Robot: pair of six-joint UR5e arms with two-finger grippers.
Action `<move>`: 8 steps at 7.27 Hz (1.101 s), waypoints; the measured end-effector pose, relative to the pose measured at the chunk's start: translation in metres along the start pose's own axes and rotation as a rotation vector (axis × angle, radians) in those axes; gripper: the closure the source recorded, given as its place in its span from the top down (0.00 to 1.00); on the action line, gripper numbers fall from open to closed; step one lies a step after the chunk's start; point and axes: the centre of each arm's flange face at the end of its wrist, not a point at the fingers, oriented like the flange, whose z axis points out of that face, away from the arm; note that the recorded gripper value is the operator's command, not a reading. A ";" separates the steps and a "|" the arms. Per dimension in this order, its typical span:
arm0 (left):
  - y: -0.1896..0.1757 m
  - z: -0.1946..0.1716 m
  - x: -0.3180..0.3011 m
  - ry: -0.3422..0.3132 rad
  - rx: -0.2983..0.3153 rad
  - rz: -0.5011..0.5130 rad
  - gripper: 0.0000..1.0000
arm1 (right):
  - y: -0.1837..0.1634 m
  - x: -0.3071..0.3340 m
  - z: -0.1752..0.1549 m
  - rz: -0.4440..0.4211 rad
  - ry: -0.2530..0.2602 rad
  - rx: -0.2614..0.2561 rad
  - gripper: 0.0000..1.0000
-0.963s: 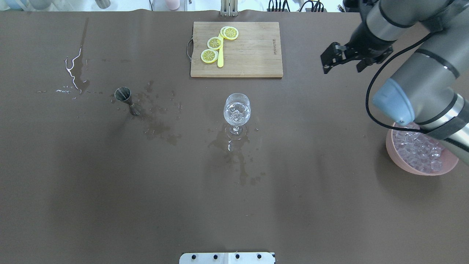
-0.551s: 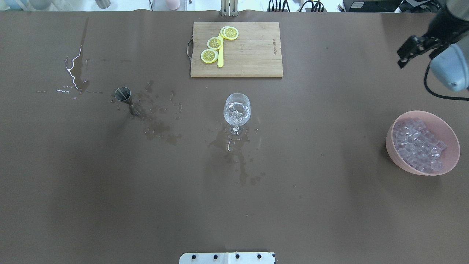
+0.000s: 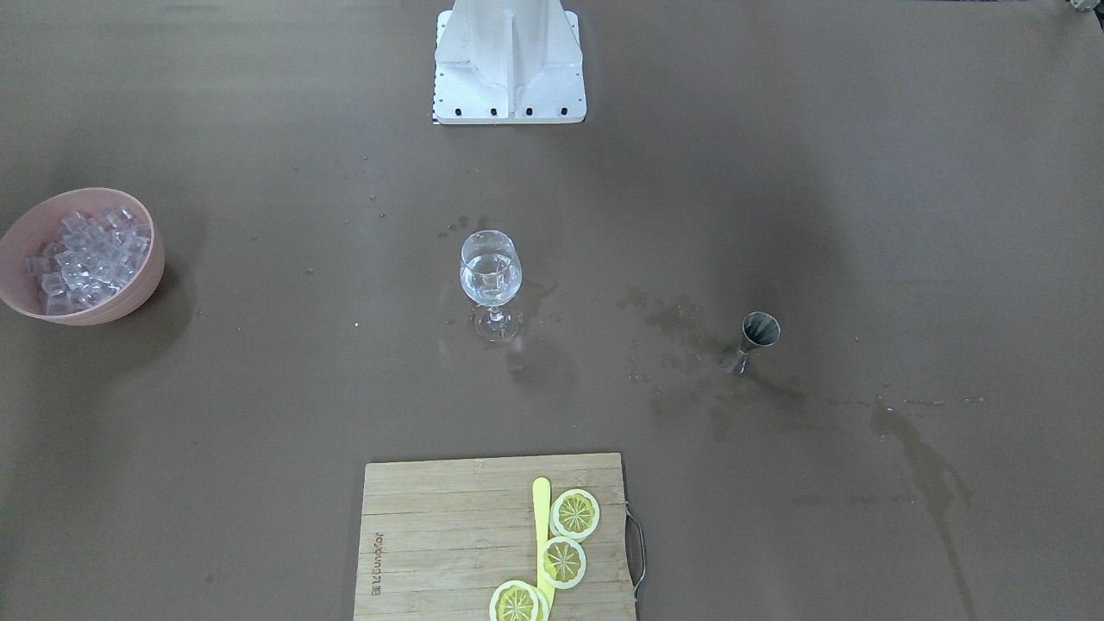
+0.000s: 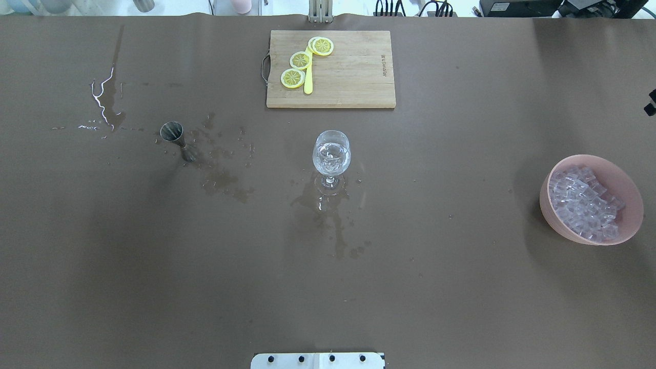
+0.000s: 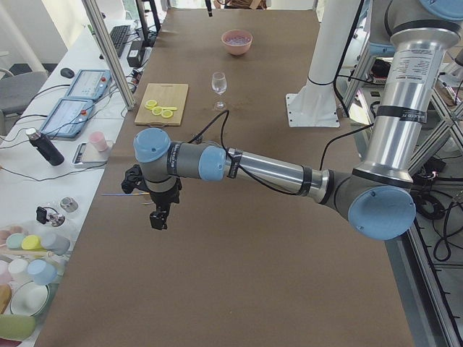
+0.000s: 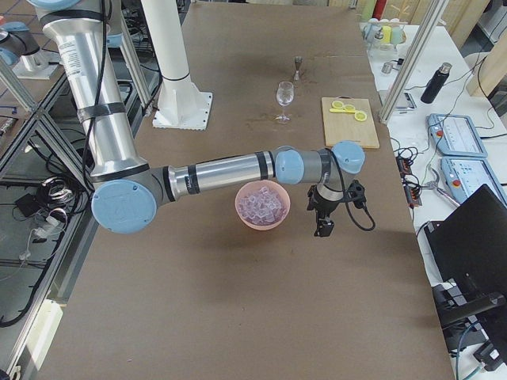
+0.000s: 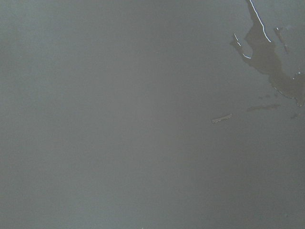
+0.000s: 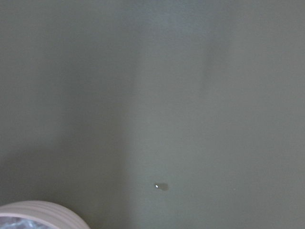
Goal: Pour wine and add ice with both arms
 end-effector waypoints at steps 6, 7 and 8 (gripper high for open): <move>0.036 0.034 -0.043 0.010 -0.069 -0.108 0.98 | 0.039 0.062 0.005 0.081 -0.009 0.044 1.00; 0.037 0.035 -0.043 0.010 -0.071 -0.114 0.98 | 0.038 0.062 0.000 0.102 -0.041 0.039 1.00; 0.038 0.034 -0.043 0.011 -0.070 -0.131 0.98 | 0.039 0.062 -0.004 0.116 -0.075 0.040 1.00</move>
